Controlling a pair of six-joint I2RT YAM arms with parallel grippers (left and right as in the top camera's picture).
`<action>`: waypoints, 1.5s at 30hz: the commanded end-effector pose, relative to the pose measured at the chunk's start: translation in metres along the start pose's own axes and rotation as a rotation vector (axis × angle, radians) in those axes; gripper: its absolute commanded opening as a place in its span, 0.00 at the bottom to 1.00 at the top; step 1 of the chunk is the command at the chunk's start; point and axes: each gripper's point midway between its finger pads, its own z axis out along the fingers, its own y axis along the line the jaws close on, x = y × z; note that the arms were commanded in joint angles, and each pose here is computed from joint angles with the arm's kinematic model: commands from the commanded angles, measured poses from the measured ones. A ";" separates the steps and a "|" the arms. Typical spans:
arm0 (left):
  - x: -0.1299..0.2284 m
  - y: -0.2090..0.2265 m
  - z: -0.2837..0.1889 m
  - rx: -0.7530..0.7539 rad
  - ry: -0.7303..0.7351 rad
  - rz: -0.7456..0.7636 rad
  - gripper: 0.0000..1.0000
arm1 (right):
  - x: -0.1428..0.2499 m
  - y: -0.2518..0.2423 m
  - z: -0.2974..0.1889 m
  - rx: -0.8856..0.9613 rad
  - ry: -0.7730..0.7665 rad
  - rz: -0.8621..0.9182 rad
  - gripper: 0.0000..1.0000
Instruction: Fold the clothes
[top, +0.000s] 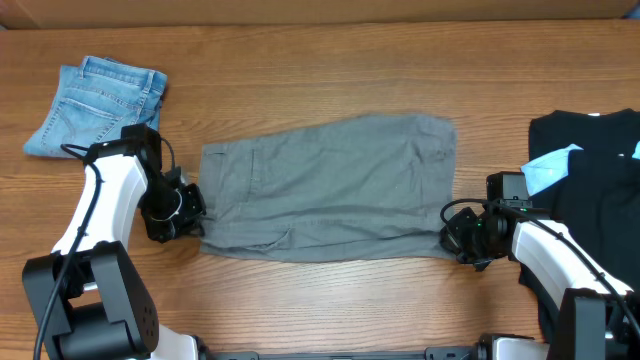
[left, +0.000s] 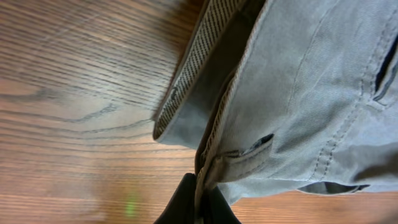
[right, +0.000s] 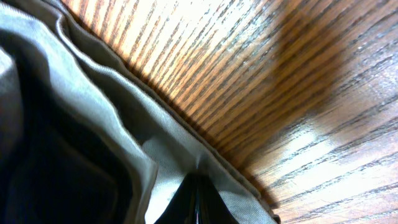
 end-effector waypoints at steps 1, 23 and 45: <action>-0.006 0.011 -0.012 -0.057 -0.052 0.000 0.05 | 0.014 -0.041 0.022 0.149 0.045 0.042 0.04; -0.036 -0.026 -0.083 0.053 -0.196 0.115 0.36 | 0.001 0.030 -0.126 -0.042 -0.216 -0.152 0.30; 0.002 -0.037 0.044 0.027 -0.071 0.265 0.04 | 0.022 0.048 -0.035 -0.013 0.167 -0.434 0.12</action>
